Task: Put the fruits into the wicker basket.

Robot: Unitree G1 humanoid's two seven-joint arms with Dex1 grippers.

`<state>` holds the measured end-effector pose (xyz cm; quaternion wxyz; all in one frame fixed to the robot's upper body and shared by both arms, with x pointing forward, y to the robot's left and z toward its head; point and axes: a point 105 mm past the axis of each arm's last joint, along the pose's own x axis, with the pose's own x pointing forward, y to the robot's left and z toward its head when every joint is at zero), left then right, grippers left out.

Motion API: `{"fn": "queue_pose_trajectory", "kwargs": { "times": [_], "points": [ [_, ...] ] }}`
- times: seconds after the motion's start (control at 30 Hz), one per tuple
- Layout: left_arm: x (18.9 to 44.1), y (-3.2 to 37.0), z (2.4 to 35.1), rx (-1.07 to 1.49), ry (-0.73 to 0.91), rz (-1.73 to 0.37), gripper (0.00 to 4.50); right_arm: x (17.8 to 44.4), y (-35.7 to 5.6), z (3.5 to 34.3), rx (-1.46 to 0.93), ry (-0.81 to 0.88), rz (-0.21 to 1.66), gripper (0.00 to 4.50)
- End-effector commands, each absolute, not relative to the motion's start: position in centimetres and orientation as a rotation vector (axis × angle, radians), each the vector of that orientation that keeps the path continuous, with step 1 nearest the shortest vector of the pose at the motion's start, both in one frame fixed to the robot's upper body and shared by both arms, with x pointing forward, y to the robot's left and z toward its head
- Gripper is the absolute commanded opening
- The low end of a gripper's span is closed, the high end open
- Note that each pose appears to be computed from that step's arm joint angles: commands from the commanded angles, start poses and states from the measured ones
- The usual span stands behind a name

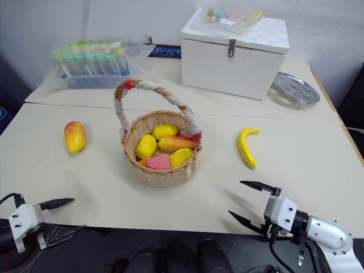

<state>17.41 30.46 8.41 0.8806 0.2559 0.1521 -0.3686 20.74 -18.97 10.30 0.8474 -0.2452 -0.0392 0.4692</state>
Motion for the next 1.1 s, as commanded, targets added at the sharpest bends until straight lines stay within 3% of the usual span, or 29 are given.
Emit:
{"fn": "queue_pose_trajectory", "kwargs": {
  "times": [0.03,0.37,0.47,0.57,0.63,0.7,0.83,1.0,1.1],
  "points": [
    [17.9,31.3,9.5,0.556,0.287,-0.728,4.45,21.0,-18.8,10.7,-0.519,-0.104,0.977,4.50],
    [18.6,31.0,10.2,0.422,0.279,-0.738,4.45,21.3,-17.9,10.8,-0.480,-0.117,0.947,4.50],
    [19.2,32.0,10.7,0.299,0.339,-0.683,4.45,21.4,-17.2,12.4,-0.408,-0.221,0.922,4.50],
    [21.2,33.9,12.3,0.137,0.339,-0.523,4.45,21.8,-16.4,14.3,-0.327,-0.277,0.914,4.50],
    [24.2,35.6,15.2,-0.035,0.300,-0.372,4.45,22.1,-15.3,17.7,-0.277,-0.402,0.908,4.50],
    [26.7,35.2,18.1,-0.110,0.325,-0.340,4.45,22.3,-14.3,21.4,-0.256,-0.524,0.909,4.50],
    [29.9,32.6,20.2,-0.141,0.392,-0.369,4.45,22.8,-13.5,25.0,-0.281,-0.592,0.935,4.50],
    [34.5,32.6,18.4,0.024,0.513,-0.244,4.45,22.9,-12.8,26.3,-0.299,-0.580,1.018,4.50],
    [36.7,32.8,18.3,0.043,0.493,-0.180,4.45,22.9,-12.9,26.9,-0.307,-0.578,1.033,4.50]
  ]
}}
